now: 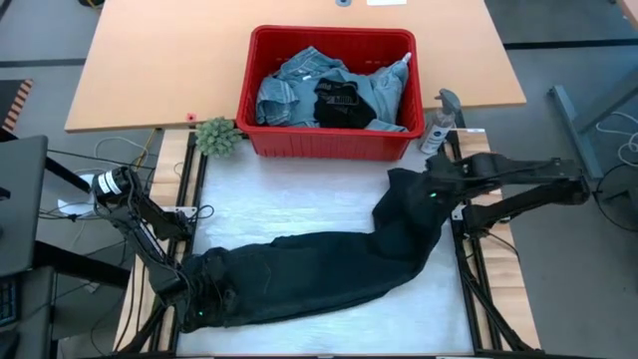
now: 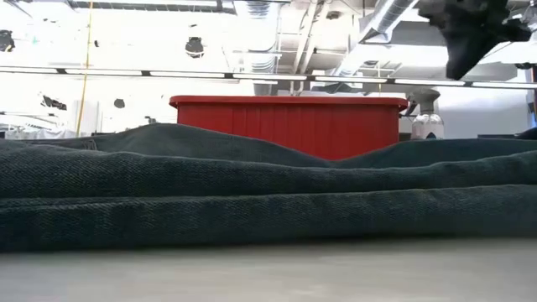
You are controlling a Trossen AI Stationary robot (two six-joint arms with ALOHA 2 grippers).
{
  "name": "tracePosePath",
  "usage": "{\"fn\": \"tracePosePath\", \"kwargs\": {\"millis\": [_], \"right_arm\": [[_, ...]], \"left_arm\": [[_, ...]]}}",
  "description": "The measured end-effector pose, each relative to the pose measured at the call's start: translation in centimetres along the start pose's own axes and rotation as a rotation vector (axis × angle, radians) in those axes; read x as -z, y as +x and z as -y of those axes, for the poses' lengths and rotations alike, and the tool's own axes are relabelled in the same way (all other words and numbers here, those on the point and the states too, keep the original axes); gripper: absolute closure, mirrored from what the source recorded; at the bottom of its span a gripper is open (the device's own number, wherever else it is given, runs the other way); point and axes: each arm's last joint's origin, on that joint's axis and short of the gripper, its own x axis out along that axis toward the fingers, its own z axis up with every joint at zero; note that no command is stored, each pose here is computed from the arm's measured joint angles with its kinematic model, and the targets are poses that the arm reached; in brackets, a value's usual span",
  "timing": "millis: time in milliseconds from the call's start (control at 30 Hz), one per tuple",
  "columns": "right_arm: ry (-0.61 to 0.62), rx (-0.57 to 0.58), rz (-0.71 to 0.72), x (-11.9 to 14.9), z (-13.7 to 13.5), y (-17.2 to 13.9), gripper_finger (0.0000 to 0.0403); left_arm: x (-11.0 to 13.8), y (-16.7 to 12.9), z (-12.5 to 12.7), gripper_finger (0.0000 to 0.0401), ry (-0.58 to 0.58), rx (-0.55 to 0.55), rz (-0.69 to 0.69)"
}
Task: Fold Laundry from Bin
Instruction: Fold the black pants
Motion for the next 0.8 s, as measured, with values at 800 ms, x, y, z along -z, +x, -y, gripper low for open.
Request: {"fn": "tracePosePath", "kwargs": {"millis": [800], "right_arm": [[-0.521, 0.034, -0.281, 6.5, -7.6, 7.9, 0.0381]], "left_arm": [[0.4, -0.1, 0.3, 0.0317, -0.254, -0.004, -0.066]]}}
